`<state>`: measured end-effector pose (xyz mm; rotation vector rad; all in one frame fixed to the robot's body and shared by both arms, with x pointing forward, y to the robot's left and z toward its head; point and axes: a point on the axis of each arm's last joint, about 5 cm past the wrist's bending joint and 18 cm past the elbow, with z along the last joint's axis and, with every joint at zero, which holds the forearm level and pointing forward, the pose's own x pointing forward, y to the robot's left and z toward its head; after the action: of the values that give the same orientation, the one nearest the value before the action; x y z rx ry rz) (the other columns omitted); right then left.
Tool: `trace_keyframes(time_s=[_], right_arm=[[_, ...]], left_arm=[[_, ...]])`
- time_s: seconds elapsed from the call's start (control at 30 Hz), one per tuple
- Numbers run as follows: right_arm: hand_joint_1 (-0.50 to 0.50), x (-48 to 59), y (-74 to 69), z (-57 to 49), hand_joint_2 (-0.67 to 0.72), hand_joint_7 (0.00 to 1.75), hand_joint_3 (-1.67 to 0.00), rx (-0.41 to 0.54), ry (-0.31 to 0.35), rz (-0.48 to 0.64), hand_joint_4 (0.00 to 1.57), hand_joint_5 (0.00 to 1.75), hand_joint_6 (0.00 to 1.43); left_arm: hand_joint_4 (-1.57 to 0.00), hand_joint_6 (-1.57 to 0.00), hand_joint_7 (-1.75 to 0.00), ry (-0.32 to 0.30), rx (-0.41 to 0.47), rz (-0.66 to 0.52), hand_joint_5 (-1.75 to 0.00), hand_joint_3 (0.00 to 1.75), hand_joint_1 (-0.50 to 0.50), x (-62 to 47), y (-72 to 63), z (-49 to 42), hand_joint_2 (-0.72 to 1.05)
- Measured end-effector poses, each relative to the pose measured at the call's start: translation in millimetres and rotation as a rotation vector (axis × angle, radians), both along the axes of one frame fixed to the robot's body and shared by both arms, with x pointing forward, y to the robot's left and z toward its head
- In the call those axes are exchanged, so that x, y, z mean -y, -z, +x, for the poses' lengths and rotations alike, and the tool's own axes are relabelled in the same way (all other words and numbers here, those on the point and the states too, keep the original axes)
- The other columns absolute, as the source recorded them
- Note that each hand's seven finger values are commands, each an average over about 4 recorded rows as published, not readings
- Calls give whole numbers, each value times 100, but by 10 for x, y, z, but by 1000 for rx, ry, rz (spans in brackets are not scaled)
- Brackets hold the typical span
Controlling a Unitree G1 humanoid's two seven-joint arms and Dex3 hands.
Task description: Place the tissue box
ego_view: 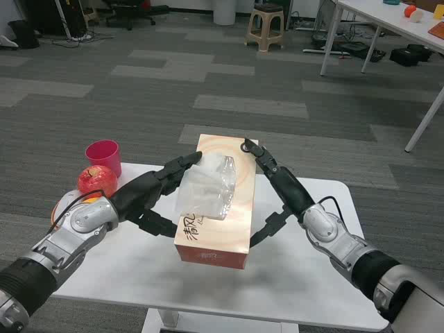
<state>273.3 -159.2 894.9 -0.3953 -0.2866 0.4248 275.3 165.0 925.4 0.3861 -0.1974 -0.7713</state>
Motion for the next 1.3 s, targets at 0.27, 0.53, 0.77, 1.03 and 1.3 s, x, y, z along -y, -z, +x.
trace_keyframes(time_s=[0.27,0.53,0.77,1.03,1.3], right_arm=[[-46,-23,-17,3,-29,14,-40,8,-10,7,0,10,0],[-46,-26,-21,3,-29,14,-40,10,-11,8,0,5,0],[-46,-26,-21,4,-30,14,-40,10,-11,8,0,7,0],[-46,-26,-21,4,-35,14,-40,10,-11,8,0,10,0],[-46,-26,-21,4,-32,14,-40,10,-11,8,0,10,0]], left_arm=[[0,0,0,-14,7,-19,-59,4,50,-32,-3,-27,69],[0,0,0,-15,7,-20,-59,7,50,-34,-4,-27,69],[0,0,0,-16,7,-20,-62,2,50,-35,-4,-27,69],[0,0,0,-16,7,-20,-54,2,50,-35,-4,-27,69],[0,0,0,-16,7,-20,-59,2,50,-35,-4,-27,69]])
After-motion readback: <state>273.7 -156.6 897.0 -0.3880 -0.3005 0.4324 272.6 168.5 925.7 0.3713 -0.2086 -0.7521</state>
